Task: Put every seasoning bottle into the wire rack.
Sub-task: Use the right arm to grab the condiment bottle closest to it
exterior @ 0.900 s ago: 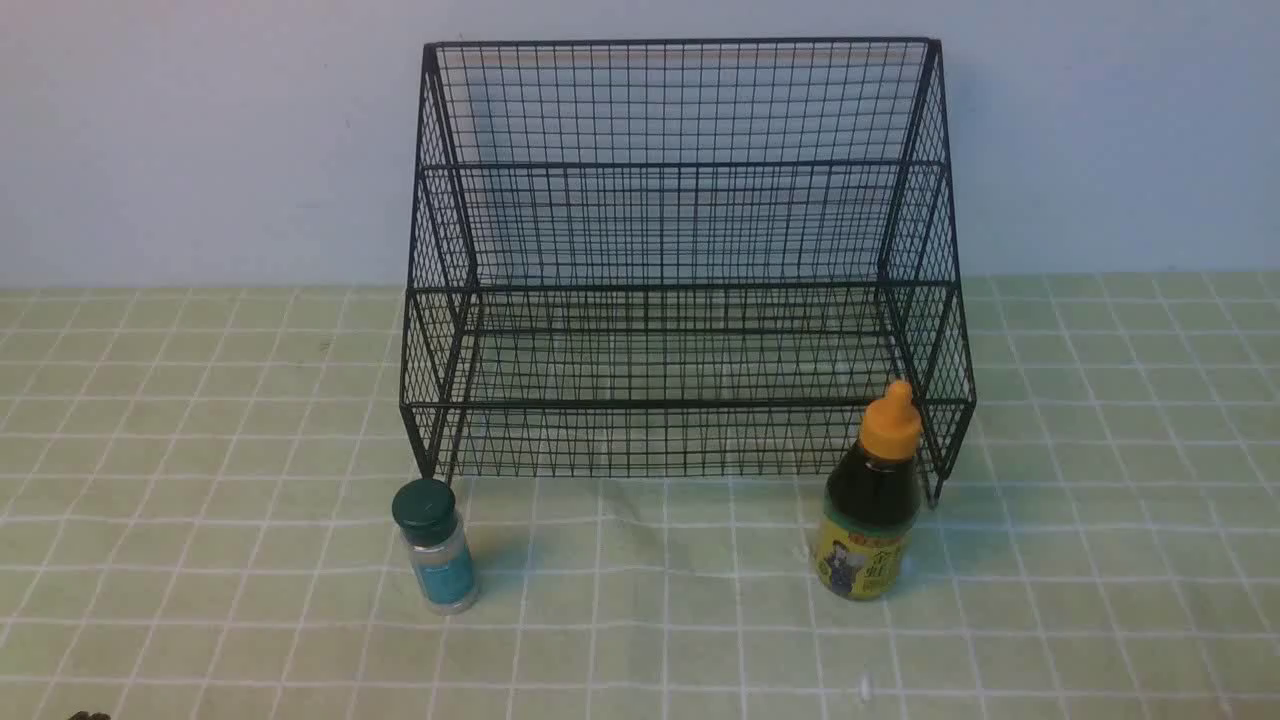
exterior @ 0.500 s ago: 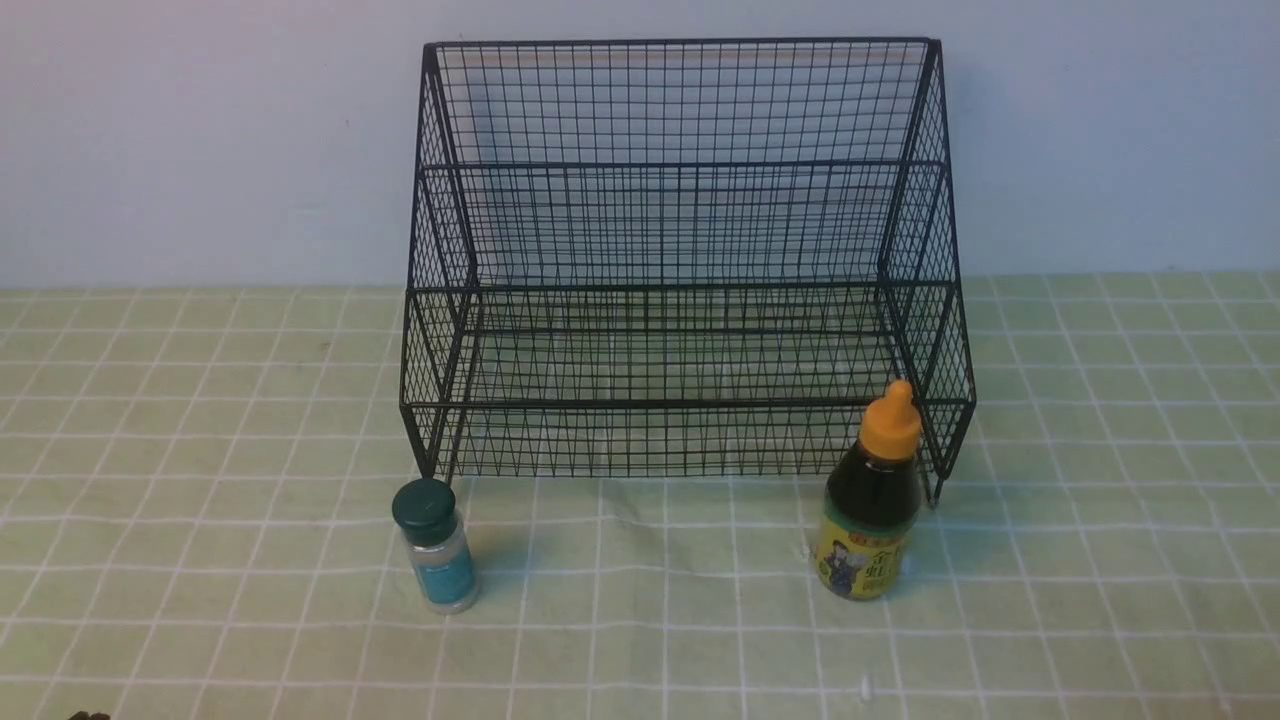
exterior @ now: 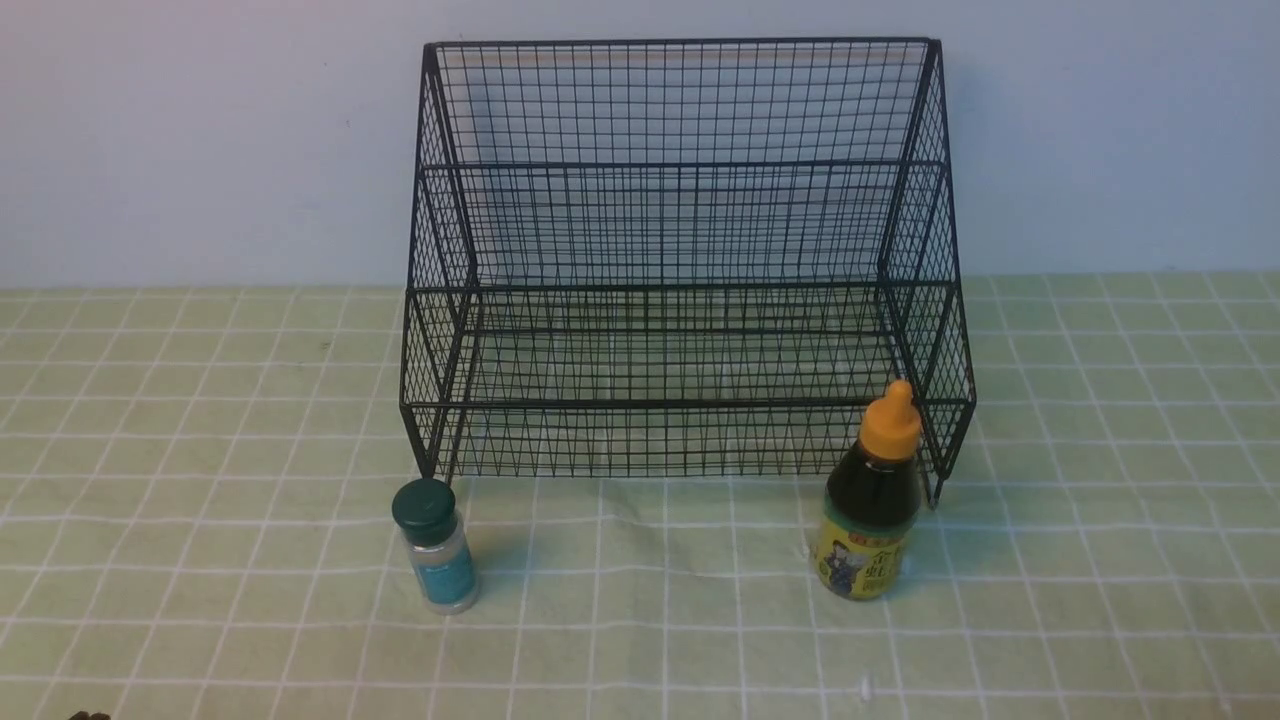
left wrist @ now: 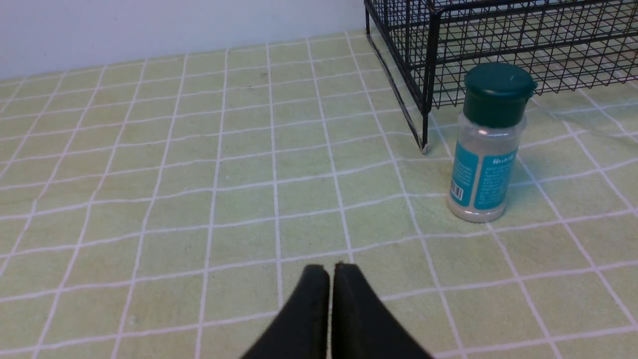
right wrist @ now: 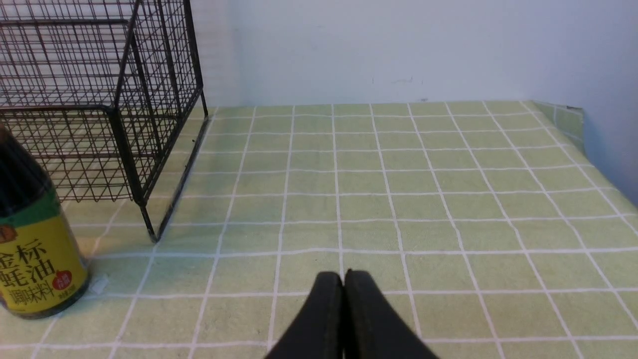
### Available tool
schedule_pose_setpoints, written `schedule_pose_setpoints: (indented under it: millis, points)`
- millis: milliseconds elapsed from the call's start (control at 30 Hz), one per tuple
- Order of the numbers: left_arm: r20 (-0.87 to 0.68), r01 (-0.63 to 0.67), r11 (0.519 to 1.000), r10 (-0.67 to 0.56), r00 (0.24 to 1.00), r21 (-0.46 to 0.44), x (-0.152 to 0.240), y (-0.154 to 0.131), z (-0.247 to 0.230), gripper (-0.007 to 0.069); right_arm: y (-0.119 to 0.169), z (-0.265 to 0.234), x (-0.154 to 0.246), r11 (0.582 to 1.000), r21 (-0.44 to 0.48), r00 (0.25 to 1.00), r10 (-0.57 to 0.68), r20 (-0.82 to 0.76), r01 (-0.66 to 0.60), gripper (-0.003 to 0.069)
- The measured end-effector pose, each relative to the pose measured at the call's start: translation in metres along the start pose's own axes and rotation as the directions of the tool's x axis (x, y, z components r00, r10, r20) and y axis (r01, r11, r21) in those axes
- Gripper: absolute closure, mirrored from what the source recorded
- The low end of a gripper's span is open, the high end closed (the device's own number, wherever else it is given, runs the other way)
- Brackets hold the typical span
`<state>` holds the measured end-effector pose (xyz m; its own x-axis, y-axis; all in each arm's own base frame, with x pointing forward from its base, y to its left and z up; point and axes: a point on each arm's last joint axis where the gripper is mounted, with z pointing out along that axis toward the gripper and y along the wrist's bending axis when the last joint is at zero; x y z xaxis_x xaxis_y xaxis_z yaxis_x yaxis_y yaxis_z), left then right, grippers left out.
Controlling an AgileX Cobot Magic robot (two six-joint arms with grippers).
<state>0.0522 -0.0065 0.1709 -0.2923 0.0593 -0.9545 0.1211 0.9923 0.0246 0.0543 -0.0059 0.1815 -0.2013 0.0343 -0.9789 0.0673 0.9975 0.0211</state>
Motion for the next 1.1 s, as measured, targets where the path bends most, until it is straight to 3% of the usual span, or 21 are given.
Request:
schedule_pose_setpoints:
  millis: [200, 300, 367, 467, 567, 900, 1000, 1100]
  points:
    - [0.000, 0.000, 1.000, 0.000, 1.000, 0.000, 0.000, 0.000, 0.000, 0.0631, 0.000, 0.000, -0.001, 1.000, -0.004, 1.000, 0.017, 0.008, -0.017, 0.0673]
    - [0.000, 0.000, 1.000, 0.000, 1.000, 0.000, 0.000, 0.000, 0.000, 0.0631, 0.005, 0.000, -0.007, 0.978, -0.069, 0.975, 0.204, 0.082, -0.199, 0.0673]
    - [0.000, 0.000, 1.000, 0.000, 1.000, 0.000, 0.000, 0.000, 0.000, 0.0631, 0.006, -0.001, -0.012, 0.946, -0.114, 0.940, 0.317, 0.129, -0.303, 0.0673]
    - [0.000, 0.000, 1.000, 0.000, 1.000, 0.000, 0.000, 0.000, 0.000, 0.0631, 0.006, -0.005, -0.030, 0.787, -0.265, 0.752, 0.613, 0.243, -0.557, 0.0673]
    - [0.000, 0.000, 1.000, 0.000, 1.000, 0.000, 0.000, 0.000, 0.000, 0.0631, 0.004, -0.007, -0.035, 0.750, -0.302, 0.699, 0.659, 0.277, -0.588, 0.0673]
    - [0.000, 0.000, 1.000, 0.000, 1.000, 0.000, 0.000, 0.000, 0.000, 0.0631, 0.001, -0.018, -0.057, 0.738, -0.392, 0.607, 0.675, 0.419, -0.549, 0.0673]
    - [0.000, 0.000, 1.000, 0.000, 1.000, 0.000, 0.000, 0.000, 0.000, 0.0631, 0.005, -0.030, -0.082, 0.770, -0.407, 0.654, 0.635, 0.411, -0.491, 0.0673]
    - [0.000, 0.000, 1.000, 0.000, 1.000, 0.000, 0.000, 0.000, 0.000, 0.0631, 0.011, -0.043, -0.135, 0.864, -0.328, 0.818, 0.482, 0.315, -0.383, 0.0673]
